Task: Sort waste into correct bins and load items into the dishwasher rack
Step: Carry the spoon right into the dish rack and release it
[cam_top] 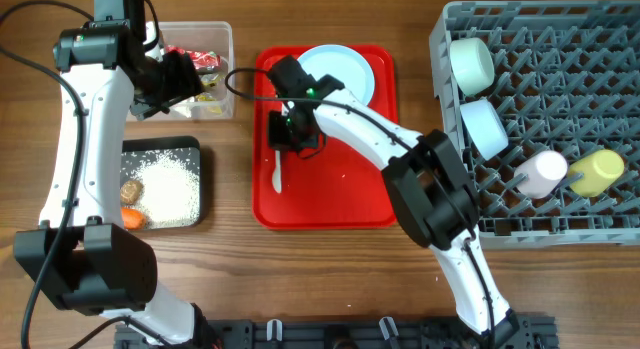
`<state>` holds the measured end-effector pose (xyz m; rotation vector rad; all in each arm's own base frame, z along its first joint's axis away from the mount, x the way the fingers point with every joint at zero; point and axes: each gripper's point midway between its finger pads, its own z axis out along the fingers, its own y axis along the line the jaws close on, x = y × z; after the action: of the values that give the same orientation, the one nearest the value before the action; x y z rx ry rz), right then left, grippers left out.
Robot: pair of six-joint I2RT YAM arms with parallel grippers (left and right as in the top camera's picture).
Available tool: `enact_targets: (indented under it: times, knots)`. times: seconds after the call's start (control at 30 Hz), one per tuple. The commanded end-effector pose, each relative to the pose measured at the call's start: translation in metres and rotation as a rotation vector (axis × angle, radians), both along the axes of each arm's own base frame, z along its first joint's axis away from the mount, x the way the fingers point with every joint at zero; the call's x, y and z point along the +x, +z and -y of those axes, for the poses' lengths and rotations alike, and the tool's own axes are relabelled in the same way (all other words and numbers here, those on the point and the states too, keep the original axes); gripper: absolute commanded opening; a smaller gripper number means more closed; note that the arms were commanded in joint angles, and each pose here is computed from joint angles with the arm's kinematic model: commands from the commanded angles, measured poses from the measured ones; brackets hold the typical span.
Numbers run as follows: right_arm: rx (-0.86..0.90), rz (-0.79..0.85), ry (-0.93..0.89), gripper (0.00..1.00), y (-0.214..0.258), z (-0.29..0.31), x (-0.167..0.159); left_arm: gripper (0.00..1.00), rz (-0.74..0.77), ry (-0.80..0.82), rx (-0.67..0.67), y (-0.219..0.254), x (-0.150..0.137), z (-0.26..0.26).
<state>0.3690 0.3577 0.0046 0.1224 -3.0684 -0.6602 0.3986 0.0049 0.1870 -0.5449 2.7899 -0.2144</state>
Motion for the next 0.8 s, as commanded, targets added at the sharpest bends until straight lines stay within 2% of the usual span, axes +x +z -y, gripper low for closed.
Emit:
enact_targets:
  times: [0.0,0.1,0.2,0.43,0.57,0.67,0.77]
  knots:
    - [-0.12,-0.042,0.043,0.04,-0.04,0.041,0.003,0.77,-0.004,0.003,-0.017,-0.001,-0.001,0.001]
    - [-0.077,0.01,0.021,0.04,-0.008,0.06,0.026,0.8,-0.003,0.004,-0.016,-0.001,-0.001,0.001]
    - [-0.004,0.081,-0.028,0.04,0.044,0.083,0.05,0.83,0.004,0.003,-0.016,0.0,0.0,0.001]
    - [0.108,0.374,-0.218,0.04,0.196,0.166,0.09,0.85,0.008,0.003,-0.015,0.0,0.001,0.001]
    - [0.139,0.565,-0.325,0.04,0.279,0.228,0.09,0.85,0.008,0.003,-0.016,0.0,0.001,0.001]
    - [0.127,0.604,-0.401,0.04,0.304,0.265,0.08,0.85,0.008,0.003,-0.016,0.0,0.001,0.001]
    - [0.105,0.588,-0.435,0.04,0.304,0.285,0.074,0.85,0.011,0.003,-0.015,0.0,0.002,0.001]
